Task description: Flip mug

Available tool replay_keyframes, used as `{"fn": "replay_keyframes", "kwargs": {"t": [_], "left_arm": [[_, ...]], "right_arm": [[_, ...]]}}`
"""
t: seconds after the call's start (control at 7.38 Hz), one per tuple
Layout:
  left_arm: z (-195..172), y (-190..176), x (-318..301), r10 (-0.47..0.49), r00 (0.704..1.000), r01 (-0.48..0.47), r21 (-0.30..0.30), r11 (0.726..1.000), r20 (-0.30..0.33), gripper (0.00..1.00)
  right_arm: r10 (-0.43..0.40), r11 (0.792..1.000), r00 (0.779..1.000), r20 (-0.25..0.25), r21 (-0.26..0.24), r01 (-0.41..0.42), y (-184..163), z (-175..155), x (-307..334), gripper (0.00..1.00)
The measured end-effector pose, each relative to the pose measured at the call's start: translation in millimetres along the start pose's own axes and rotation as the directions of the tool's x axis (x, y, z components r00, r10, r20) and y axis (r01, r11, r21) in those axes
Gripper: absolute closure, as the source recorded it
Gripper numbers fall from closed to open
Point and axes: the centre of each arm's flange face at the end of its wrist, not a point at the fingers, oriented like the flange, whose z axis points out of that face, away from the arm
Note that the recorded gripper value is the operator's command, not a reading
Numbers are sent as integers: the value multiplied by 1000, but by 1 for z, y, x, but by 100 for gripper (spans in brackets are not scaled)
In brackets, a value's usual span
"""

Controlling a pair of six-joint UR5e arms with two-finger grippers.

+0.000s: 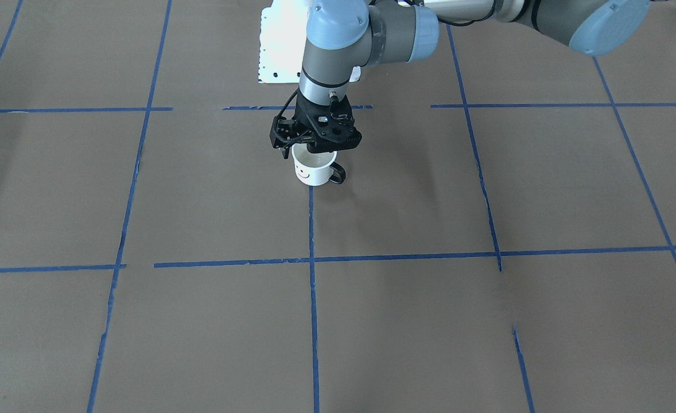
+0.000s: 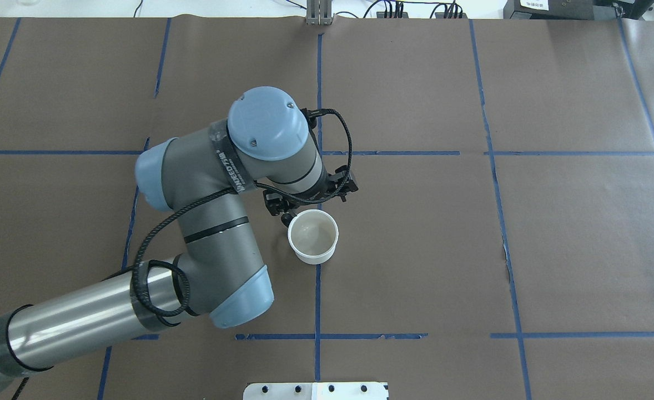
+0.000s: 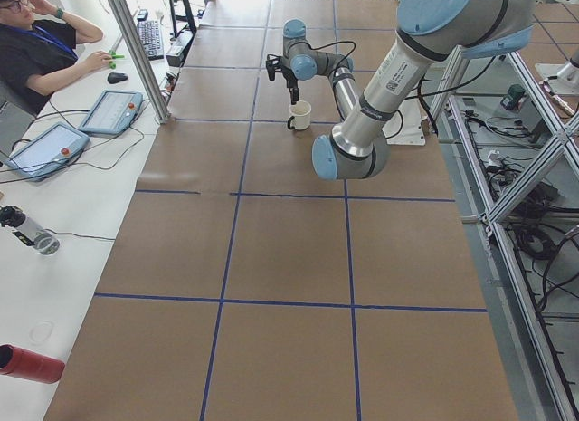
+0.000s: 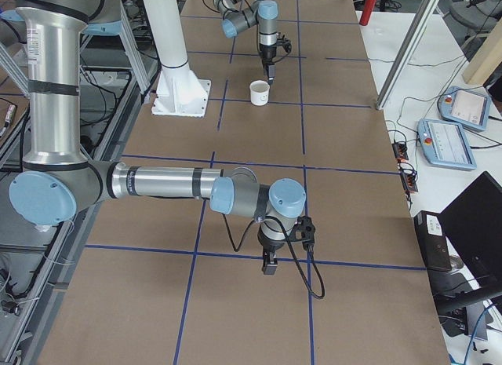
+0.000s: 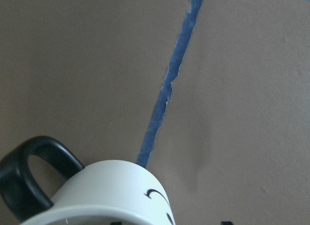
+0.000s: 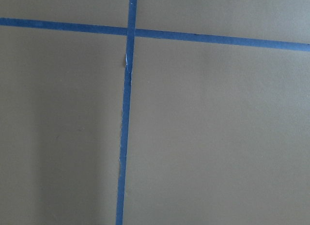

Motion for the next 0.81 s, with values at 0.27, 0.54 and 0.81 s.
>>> {"fn": "replay_keyframes", "kwargs": {"t": [0.27,0.54,0.81], "left_arm": [[-24,-35,-67,136,991,-137,51,989,17,0],[-42,-93,-156,286,954,-292,62,955,89,0],[-69,-154,-265,400,905,-408,25,913,145,0]], "right_arm": [[0,1000,1000,0,0,0,0,0,0,0],[0,1000,1000,0,0,0,0,0,0,0],[0,1000,1000,0,0,0,0,0,0,0]]}}
